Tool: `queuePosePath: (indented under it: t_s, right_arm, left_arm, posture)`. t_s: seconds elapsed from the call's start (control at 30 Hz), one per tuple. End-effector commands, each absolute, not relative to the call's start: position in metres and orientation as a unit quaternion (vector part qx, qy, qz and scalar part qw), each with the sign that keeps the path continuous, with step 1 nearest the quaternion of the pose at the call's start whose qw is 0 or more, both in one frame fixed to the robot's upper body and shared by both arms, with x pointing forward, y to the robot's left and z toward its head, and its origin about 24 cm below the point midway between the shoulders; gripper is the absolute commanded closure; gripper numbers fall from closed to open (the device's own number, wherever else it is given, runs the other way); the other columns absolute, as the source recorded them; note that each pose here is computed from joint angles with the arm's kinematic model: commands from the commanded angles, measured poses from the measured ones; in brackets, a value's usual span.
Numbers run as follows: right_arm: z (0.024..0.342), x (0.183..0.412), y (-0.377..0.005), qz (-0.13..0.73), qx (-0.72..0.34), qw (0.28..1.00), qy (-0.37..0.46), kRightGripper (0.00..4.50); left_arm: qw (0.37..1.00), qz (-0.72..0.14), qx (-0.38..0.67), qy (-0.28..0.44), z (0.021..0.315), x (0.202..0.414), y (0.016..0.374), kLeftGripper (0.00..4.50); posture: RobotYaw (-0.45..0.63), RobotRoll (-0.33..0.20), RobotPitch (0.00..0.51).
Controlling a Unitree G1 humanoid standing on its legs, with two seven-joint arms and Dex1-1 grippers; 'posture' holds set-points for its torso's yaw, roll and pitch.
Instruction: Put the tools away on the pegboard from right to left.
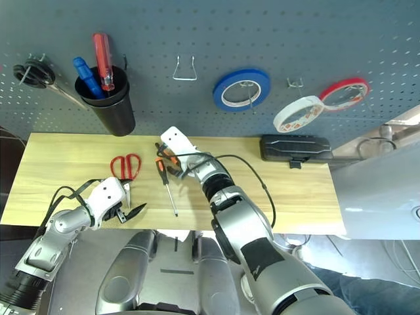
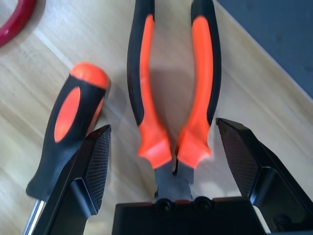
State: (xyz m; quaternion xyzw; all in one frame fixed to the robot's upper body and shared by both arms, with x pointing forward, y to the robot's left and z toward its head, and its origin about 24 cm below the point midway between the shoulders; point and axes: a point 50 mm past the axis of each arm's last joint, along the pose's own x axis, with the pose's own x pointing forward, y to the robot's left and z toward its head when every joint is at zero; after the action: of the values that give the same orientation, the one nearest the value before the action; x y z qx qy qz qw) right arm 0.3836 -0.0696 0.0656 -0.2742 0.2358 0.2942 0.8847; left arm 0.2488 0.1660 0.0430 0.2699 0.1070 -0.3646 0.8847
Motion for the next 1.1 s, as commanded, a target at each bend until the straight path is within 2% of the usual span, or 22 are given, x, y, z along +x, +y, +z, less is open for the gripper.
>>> queuePosePath:
  t_s: [0.03,0.07,0.17,0.27,0.3,0.57,0.77,0.97,1.1]
  right_arm:
    - [0.048,0.377,-0.074,0.285,-0.271,0.881,0.263,0.04]
    - [0.048,0.377,-0.074,0.285,-0.271,0.881,0.262,0.04]
    - [0.047,0.377,-0.075,0.28,-0.272,0.884,0.258,0.63]
    - [0.047,0.377,-0.075,0.275,-0.268,0.886,0.262,1.69]
    - [0.047,0.377,-0.075,0.273,-0.267,0.887,0.261,1.82]
    - [0.06,0.385,-0.081,0.246,-0.256,0.903,0.243,1.82]
    - [0.074,0.388,-0.092,0.245,-0.235,0.915,0.217,1.82]
    - [0.086,0.374,-0.108,0.253,-0.23,0.92,0.19,1.82]
    - [0.099,0.358,-0.121,0.25,-0.228,0.926,0.167,1.82]
  left_arm:
    - [0.884,-0.366,0.263,0.125,0.036,0.241,0.168,0.0]
    - [0.884,-0.365,0.263,0.125,0.036,0.241,0.168,0.0]
    - [0.885,-0.362,0.263,0.126,0.036,0.241,0.17,0.0]
    - [0.887,-0.36,0.262,0.124,0.036,0.242,0.17,0.0]
    - [0.887,-0.36,0.262,0.123,0.037,0.242,0.17,0.0]
    - [0.887,-0.364,0.261,0.11,0.04,0.245,0.166,0.0]
    - [0.895,-0.364,0.25,0.068,0.048,0.246,0.164,0.0]
    - [0.893,-0.391,0.225,-0.002,0.061,0.244,0.159,0.0]
    - [0.887,-0.402,0.22,-0.044,0.071,0.244,0.16,0.0]
  posture:
    - [0.24,0.0,0.433]
    - [0.24,0.0,0.433]
    - [0.25,0.0,0.428]
    - [0.25,0.0,0.425]
    - [0.24,0.0,0.421]
    - [0.23,0.0,0.398]
    - [0.21,0.0,0.347]
    - [0.18,0.0,0.297]
    - [0.15,0.0,0.267]
